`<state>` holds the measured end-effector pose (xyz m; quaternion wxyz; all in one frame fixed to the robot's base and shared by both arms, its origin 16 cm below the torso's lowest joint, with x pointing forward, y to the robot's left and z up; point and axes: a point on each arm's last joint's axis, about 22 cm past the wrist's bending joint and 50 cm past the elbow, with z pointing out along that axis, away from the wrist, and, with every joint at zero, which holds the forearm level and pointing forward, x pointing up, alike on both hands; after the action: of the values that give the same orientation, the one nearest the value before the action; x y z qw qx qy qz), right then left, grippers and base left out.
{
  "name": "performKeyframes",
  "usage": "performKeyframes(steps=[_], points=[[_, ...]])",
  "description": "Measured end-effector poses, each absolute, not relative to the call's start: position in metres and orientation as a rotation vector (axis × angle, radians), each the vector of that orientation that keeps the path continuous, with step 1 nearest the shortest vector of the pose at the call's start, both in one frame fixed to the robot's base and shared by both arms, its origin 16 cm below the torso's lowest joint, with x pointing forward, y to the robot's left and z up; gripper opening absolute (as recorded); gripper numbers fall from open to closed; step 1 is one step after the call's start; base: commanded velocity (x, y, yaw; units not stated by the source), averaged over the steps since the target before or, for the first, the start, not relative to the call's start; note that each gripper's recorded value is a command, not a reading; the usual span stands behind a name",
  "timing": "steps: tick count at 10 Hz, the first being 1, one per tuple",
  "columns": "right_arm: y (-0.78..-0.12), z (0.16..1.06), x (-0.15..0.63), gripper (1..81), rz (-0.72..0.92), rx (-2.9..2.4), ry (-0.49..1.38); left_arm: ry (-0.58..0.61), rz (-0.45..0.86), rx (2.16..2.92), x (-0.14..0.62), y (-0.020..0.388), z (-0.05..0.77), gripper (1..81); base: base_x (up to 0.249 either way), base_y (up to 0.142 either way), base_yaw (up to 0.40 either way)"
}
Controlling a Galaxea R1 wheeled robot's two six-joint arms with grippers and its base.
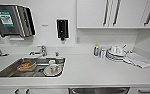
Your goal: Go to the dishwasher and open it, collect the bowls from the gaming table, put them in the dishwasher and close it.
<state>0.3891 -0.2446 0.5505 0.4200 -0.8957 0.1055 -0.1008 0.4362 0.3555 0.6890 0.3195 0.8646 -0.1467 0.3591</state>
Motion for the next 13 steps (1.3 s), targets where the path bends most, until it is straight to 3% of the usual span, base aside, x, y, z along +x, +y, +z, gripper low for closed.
performKeyframes(steps=[3, 7, 13], points=[[-0.237, 0.591, 0.421, 81.1, -0.215, -2.203, 0.330, -0.352, 0.934, 2.264, 0.439, 0.353, 0.691, 81.1, 0.000, 0.000, 0.000], [-0.237, 0.619, 0.444, 81.1, -0.068, -2.099, 0.663, -0.355, 0.948, 2.247, 0.445, 0.348, 0.695, 81.1, 0.000, 0.000, 0.000], [-0.260, 0.621, 0.481, 81.1, 0.021, -1.939, 1.051, -0.355, 0.944, 2.251, 0.445, 0.348, 0.694, 81.1, 0.000, 0.000, 0.000]])
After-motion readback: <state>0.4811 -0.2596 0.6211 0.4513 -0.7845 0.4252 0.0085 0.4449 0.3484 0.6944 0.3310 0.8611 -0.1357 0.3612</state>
